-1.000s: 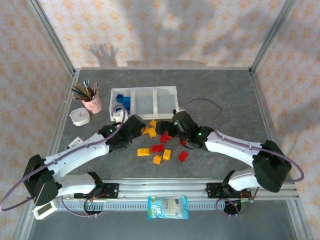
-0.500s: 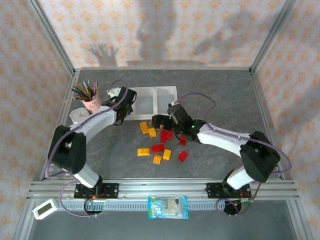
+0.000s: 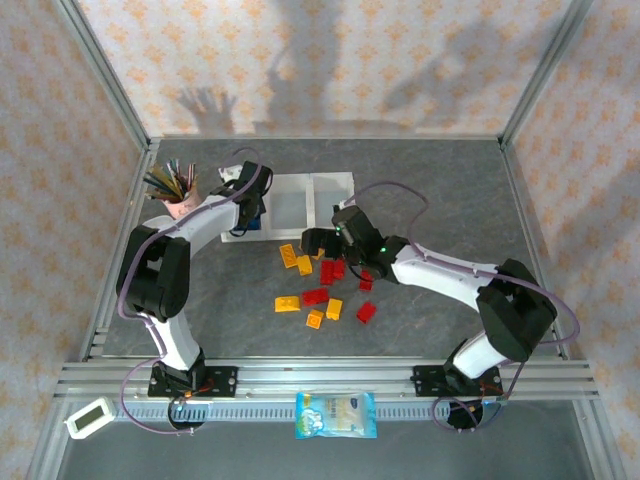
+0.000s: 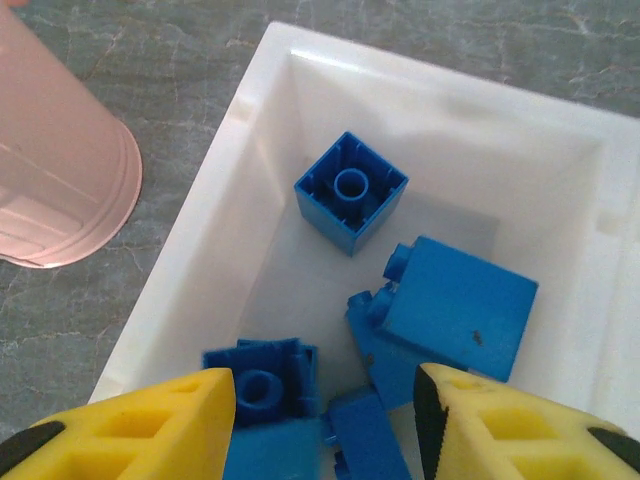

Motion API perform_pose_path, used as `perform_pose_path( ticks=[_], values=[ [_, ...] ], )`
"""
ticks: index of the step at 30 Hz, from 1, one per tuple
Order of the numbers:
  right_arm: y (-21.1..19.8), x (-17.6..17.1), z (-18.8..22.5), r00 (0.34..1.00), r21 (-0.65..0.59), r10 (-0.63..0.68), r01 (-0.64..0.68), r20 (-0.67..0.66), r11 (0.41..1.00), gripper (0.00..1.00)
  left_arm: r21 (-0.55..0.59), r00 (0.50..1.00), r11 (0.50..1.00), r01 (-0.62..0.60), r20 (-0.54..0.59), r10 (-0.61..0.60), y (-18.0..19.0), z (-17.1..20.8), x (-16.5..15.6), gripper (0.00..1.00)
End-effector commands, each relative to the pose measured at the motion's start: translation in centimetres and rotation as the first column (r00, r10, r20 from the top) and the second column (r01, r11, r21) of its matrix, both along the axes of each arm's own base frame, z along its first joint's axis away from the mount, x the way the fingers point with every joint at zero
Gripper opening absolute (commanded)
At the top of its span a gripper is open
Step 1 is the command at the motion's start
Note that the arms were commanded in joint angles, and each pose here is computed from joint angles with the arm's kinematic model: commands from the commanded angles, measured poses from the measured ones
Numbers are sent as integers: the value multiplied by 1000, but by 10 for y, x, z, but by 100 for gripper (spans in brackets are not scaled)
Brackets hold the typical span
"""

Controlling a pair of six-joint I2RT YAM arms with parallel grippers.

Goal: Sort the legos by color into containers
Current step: Place the lego in the container, then pick up the lego from the center of the table.

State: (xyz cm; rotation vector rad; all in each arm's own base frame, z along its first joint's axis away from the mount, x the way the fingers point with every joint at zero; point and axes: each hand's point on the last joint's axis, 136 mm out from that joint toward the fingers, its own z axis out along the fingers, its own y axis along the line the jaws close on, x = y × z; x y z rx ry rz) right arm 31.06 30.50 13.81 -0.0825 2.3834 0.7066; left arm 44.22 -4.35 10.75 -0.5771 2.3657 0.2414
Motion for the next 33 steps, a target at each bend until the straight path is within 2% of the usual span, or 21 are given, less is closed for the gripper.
perform_pose_path(
  ticks=[1, 6, 11, 15, 18, 22, 30, 33],
  values=[
    [-7, 7, 7, 1000, -63, -13, 15, 27, 998, 100, -11, 1000, 1000, 22, 8, -22, 0, 19, -1, 55],
    [-24, 3, -6, 999, -156, -39, 39, 1, 987, 100, -76, 997, 994, 76, 26, -74, -10, 34, -19, 60],
    [-38, -7, -26, 997, -234, -49, 36, -54, 971, 100, -140, 986, 977, 162, 49, -157, -35, 41, -54, 64],
    [-43, -16, -37, 993, -249, -62, 36, -100, 968, 97, -184, 977, 960, 213, 69, -203, -54, 43, -84, 68],
    [-46, -21, -45, 988, -251, -87, 52, -130, 967, 94, -246, 966, 935, 257, 97, -240, -71, 43, -106, 70],
    [-47, -25, -54, 978, -225, -132, 94, -161, 970, 90, -340, 939, 876, 341, 159, -303, -100, 44, -130, 75],
    [-43, -27, -73, 953, -210, -217, 172, -211, 962, 75, -446, 924, 810, 381, 216, -316, -130, 37, -161, 86],
    [-47, -27, -80, 943, -229, -253, 203, -215, 952, 70, -489, 923, 783, 385, 225, -313, -139, 30, -170, 93]
  ],
)
